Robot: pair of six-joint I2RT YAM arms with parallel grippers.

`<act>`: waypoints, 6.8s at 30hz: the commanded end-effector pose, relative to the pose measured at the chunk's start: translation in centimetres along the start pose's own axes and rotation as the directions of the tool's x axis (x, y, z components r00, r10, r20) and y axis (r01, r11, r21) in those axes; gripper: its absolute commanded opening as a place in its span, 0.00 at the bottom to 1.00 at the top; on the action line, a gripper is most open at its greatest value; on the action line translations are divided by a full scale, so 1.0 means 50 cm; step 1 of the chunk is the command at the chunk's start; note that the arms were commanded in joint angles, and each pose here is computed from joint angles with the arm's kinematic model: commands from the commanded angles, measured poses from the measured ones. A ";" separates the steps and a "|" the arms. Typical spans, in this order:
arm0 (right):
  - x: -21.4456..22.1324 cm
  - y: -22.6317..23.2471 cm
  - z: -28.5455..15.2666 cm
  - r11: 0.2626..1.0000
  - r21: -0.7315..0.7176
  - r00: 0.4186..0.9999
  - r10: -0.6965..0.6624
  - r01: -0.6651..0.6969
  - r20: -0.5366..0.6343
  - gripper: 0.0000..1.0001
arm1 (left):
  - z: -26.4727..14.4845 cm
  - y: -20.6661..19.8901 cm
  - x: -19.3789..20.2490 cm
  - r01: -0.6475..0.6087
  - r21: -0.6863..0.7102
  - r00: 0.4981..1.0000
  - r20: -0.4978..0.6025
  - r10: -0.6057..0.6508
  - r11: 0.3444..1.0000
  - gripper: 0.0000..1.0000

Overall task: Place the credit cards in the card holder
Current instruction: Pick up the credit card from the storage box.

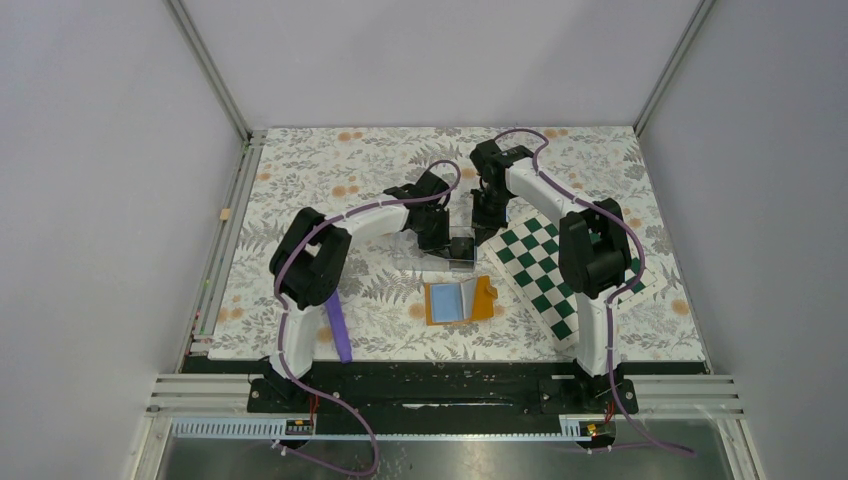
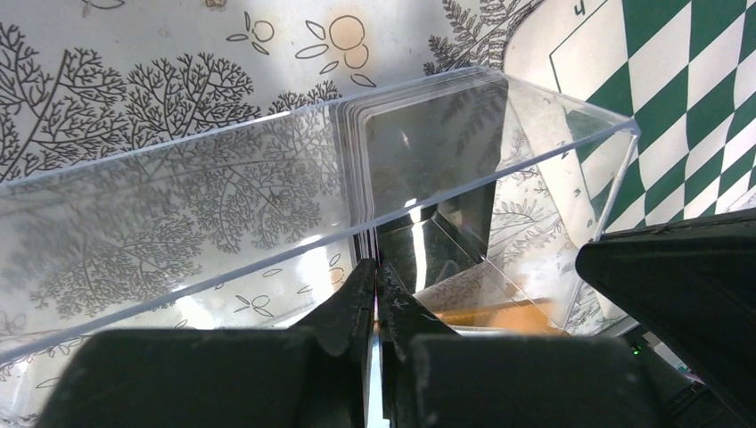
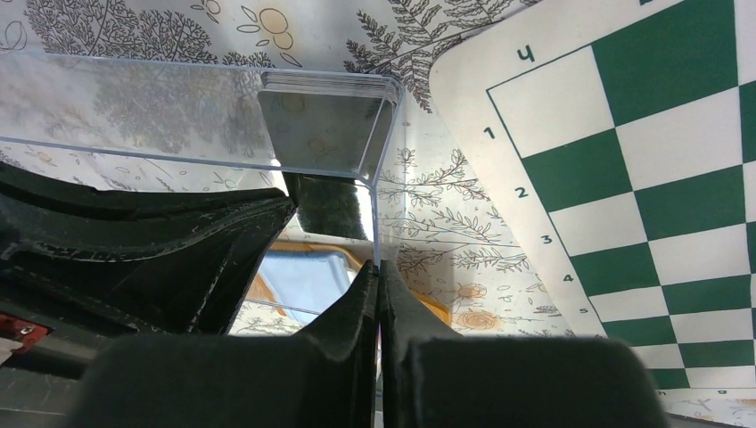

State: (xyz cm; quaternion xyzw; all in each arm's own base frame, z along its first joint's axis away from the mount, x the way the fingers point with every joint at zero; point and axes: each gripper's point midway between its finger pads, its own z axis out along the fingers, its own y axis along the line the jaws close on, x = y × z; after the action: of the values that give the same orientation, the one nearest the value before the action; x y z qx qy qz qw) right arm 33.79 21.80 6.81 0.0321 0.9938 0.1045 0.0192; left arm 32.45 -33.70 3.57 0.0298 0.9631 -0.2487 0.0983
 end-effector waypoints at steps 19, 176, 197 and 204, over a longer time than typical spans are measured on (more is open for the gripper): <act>0.013 0.000 0.005 1.000 -0.006 1.000 -0.009 0.009 -0.029 0.00 | -0.027 -0.026 -0.044 0.006 -0.019 0.995 0.101 -0.004 1.000 0.38; 0.019 -0.015 0.007 1.000 -0.001 0.999 -0.022 0.022 -0.041 0.00 | -0.131 -0.168 -0.061 -0.140 0.191 0.975 0.197 0.102 0.971 0.56; 0.013 -0.018 -0.037 0.999 0.010 0.999 -0.051 0.051 -0.002 0.00 | -0.068 -0.046 -0.063 -0.099 -0.096 0.987 0.114 0.110 0.990 0.47; 0.004 -0.004 -0.091 0.998 -0.016 0.995 -0.067 0.068 0.068 0.00 | -0.131 -0.060 -0.076 -0.098 -0.012 0.975 0.199 0.098 0.995 0.53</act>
State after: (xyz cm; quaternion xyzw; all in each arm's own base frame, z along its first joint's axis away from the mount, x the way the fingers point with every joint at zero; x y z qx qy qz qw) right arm 33.28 20.93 7.42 0.0154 0.9943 0.1045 0.0163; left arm 33.46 -33.56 6.72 0.0582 0.9666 -0.2016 0.1470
